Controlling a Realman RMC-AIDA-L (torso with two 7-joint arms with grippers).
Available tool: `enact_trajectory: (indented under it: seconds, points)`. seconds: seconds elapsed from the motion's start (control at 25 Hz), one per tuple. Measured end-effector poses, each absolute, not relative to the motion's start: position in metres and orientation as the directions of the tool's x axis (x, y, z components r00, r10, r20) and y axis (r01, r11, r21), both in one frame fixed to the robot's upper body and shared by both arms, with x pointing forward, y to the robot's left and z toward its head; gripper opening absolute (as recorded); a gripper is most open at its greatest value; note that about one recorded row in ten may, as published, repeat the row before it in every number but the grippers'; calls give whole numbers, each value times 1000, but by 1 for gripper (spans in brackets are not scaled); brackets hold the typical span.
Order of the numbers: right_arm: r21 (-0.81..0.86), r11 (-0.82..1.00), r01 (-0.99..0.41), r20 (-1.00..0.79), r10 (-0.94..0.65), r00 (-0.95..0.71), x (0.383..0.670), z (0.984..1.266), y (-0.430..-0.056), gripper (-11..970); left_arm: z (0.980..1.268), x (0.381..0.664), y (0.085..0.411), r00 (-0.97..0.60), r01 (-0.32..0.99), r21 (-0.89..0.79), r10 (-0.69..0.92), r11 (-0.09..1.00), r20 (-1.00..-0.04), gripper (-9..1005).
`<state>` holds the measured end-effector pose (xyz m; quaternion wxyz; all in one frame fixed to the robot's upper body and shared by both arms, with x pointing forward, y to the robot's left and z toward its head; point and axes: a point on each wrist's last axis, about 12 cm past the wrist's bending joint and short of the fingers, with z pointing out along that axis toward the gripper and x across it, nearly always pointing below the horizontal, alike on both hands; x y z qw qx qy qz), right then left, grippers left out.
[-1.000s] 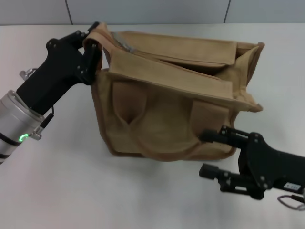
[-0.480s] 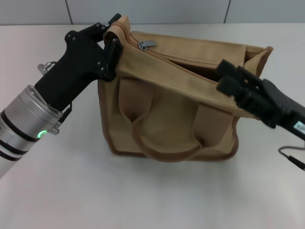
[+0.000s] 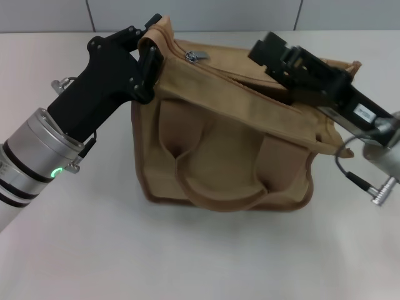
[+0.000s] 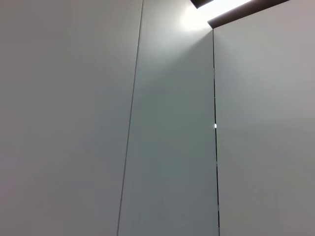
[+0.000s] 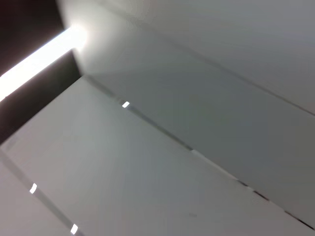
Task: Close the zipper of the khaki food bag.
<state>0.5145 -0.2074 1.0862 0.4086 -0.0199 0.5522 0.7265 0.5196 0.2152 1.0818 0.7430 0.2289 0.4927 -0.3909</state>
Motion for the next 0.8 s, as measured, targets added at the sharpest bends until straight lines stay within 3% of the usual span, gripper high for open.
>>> enact_trajectory:
  seconds: [0.2,0.64,0.8]
  points:
    - [845,-77,-530,-397,573,-717,521,1083,-197,531,1083,521,214,213,809,-40,-356,586,-910,30]
    - [872,-68,-485,-376,542,-751,526,1080,-180,356,1086,524,209,214,818,-38,-365,574,-906,32]
    - [874,-58,-482,-378,540,-752,528,1079,-179,355,1087,525,207,213,821,-39,-369,570,-905,32]
